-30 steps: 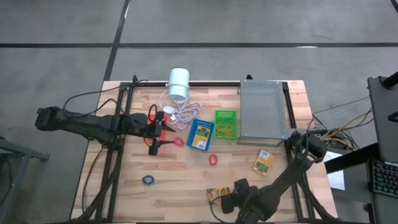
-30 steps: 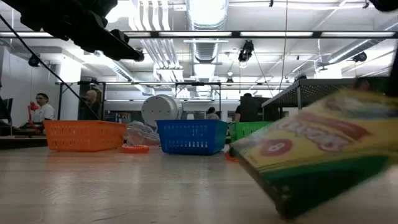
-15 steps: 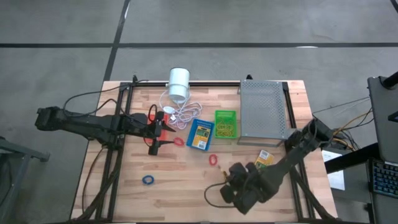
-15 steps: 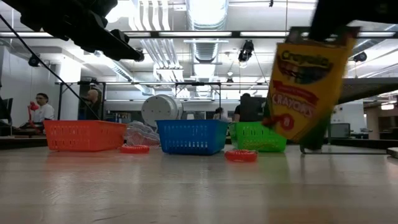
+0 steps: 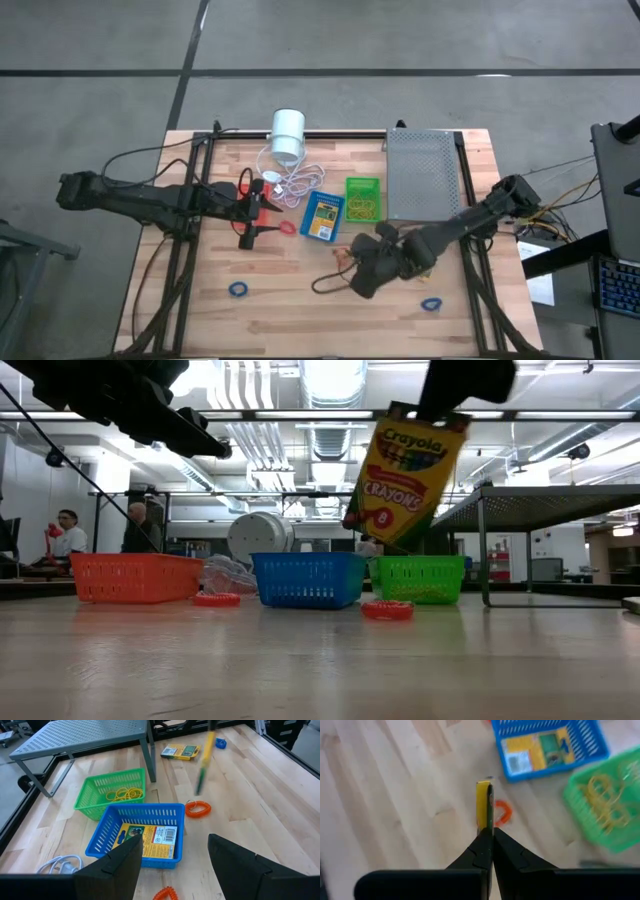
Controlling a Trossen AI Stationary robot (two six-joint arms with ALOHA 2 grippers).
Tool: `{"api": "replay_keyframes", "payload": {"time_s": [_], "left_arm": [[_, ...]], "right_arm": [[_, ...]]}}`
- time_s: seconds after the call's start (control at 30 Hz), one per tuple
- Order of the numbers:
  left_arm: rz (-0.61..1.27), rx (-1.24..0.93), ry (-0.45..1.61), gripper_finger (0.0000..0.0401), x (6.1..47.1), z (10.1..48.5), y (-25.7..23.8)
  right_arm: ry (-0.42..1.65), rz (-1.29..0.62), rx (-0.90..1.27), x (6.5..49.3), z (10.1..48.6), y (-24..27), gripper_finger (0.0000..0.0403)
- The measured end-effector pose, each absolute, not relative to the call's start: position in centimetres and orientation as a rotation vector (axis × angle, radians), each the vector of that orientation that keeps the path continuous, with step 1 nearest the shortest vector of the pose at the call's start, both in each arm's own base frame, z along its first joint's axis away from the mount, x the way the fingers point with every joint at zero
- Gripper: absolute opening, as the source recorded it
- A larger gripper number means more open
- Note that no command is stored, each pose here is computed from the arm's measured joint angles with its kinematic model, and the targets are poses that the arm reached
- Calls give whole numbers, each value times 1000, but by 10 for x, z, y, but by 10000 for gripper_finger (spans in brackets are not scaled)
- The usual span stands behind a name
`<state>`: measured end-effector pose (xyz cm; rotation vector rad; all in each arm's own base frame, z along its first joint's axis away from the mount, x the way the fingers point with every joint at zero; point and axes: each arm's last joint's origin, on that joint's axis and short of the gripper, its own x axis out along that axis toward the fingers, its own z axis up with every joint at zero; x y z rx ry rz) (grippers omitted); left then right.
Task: Pick & Place Office Desk Supplies
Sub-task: Put the pack of crayon into the blue bin
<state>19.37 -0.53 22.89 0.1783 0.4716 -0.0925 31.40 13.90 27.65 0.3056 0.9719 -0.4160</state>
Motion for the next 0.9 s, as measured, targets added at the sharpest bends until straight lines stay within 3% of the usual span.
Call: {"api": "replay_keyframes", "payload": {"time_s": [0.9], "left_arm": [[-93,178,471,230,194,229,-5]], "right_arm": [[877,-269,106,349,342,23,8]]}}
